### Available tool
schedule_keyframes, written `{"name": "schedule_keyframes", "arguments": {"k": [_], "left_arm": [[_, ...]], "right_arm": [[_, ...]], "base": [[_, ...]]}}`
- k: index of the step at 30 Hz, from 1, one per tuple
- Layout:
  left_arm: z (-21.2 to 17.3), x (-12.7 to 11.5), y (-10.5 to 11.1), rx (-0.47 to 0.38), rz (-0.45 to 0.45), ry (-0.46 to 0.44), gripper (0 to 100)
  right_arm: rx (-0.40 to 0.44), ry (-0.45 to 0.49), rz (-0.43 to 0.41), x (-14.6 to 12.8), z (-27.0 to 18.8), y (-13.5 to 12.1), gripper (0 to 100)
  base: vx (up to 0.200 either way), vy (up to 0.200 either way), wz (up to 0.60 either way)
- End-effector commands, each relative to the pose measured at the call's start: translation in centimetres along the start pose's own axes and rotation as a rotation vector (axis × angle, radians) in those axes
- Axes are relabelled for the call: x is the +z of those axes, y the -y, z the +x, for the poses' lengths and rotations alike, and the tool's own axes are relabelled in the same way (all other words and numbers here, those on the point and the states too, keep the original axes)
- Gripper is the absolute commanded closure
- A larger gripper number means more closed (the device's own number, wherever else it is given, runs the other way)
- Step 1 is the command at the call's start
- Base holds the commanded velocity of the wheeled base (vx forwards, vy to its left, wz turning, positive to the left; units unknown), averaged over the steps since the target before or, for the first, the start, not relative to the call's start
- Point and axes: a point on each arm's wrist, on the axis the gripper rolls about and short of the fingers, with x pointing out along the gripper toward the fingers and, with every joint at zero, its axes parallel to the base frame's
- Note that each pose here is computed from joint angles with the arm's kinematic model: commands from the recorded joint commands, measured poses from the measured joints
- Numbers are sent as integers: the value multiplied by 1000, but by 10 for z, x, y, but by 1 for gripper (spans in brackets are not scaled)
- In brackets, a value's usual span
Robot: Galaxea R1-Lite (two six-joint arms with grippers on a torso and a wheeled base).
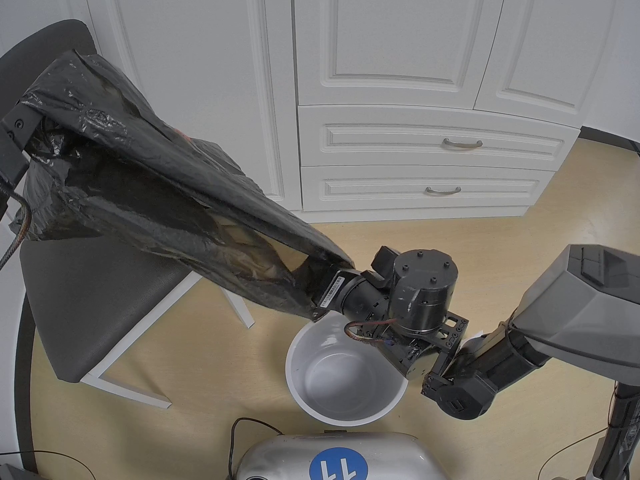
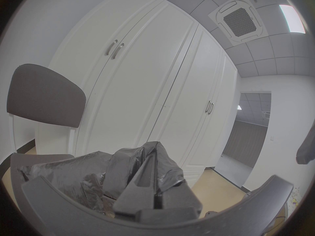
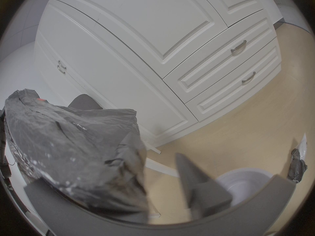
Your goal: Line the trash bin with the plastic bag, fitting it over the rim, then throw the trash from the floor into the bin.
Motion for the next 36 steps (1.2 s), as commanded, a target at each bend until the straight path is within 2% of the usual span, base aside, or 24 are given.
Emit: {"name": "schedule_keyframes", "arguments": {"k": [1,5,6,7,8,12,15,17,18,21,23,25,26,27,29,36], "left_arm": [[2,-5,0,1,1,-19,100],[0,-9,7,-45,-13,-40,100],[0,-9,7,-45,-13,-40,100],[-3,-11,11,-76,-28,-56,100],[-4,-15,12,-88,-33,-73,100],[3,-33,24,-144,-62,-149,100],[16,-55,46,-211,-130,-237,100],[16,-55,46,-211,-130,-237,100],[27,-83,64,-259,-141,-331,100],[37,-107,72,-280,-152,-402,100],[45,-124,76,-285,-194,-436,100],[45,-124,76,-285,-194,-436,100],[52,-146,78,-278,-272,-468,100],[53,-152,79,-275,-290,-478,100],[56,-161,77,-259,-305,-494,100],[66,-203,72,-222,-324,-595,100]], "right_arm": [[26,55,14,26,-8,-11,100],[53,183,16,84,-28,-20,100],[53,183,16,84,-28,-20,100],[68,246,-10,118,-46,-24,100],[72,265,-30,133,-58,-26,100],[88,297,-69,173,-103,-38,100],[91,318,-105,198,-139,-48,100],[91,318,-105,198,-139,-48,100],[71,297,-156,210,-169,-51,100],[37,253,-223,212,-190,-48,100],[0,197,-275,208,-199,-43,100],[0,197,-275,208,-199,-43,100],[-49,125,-343,205,-207,-33,100],[-48,93,-363,202,-209,-30,100],[-44,43,-406,195,-212,-24,100],[-133,-91,-560,175,-199,9,100]], "base": [[0,0,0],[0,0,0],[0,0,0],[0,0,0],[0,0,0],[0,0,0],[0,0,0],[0,0,0],[0,0,0],[0,0,0],[0,0,0],[0,0,0],[0,0,0],[0,0,0],[0,0,0],[0,0,0]]}}
